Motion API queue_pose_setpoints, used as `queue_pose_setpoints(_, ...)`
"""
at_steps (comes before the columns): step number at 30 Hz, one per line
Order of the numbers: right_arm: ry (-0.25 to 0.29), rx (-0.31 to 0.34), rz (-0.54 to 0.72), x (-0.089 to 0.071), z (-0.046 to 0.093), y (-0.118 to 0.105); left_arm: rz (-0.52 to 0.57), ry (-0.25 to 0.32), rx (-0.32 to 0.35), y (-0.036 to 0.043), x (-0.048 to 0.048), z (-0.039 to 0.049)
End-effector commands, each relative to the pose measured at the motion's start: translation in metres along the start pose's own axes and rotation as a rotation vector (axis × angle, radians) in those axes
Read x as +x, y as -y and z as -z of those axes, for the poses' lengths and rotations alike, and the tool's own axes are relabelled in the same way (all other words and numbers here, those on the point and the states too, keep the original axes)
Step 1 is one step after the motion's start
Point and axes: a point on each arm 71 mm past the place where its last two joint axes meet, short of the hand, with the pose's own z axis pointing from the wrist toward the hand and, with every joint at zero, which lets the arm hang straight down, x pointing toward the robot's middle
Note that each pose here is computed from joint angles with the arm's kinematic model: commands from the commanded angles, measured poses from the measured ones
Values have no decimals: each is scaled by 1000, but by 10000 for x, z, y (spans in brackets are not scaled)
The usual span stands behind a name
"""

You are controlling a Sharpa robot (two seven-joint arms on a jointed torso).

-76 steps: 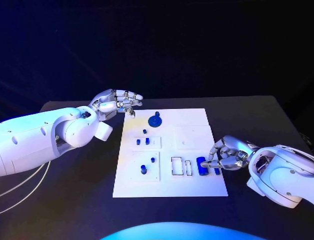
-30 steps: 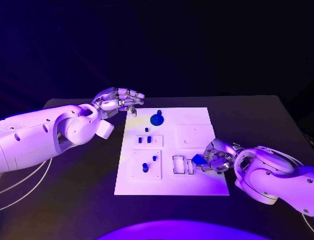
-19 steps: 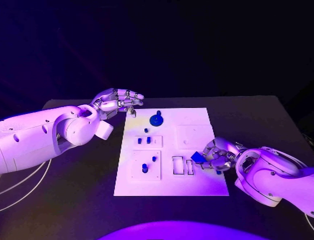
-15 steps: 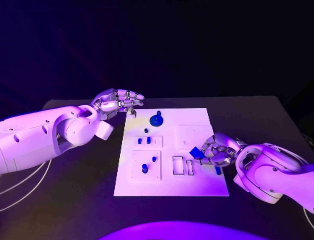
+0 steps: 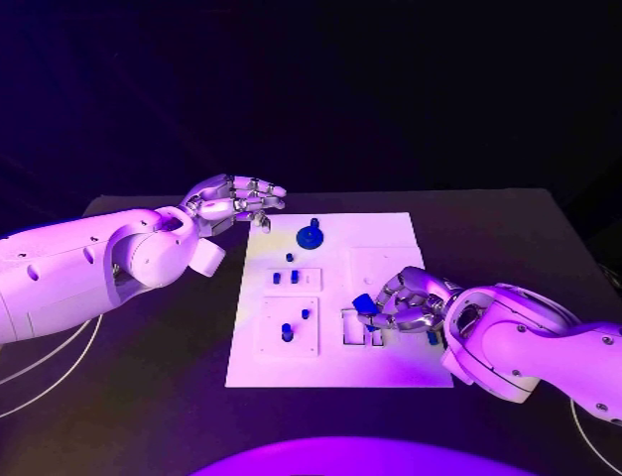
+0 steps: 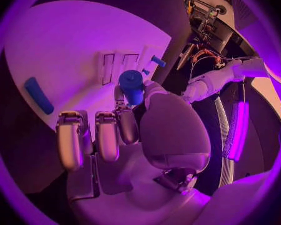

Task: Assemble the parts on the task board

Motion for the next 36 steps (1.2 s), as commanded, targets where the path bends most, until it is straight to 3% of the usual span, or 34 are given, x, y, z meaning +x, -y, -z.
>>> queue_pose_setpoints(1, -73, 16, 14, 90, -25, 10, 10, -25, 3, 8, 38, -10)
queue_pose_setpoints(11, -95, 29, 60, 178, -91, -4, 10, -24, 1, 8, 30, -2)
queue_pose_setpoints(36, -36, 22, 104, 195, -216, -35, 11, -29, -4, 6, 24, 7)
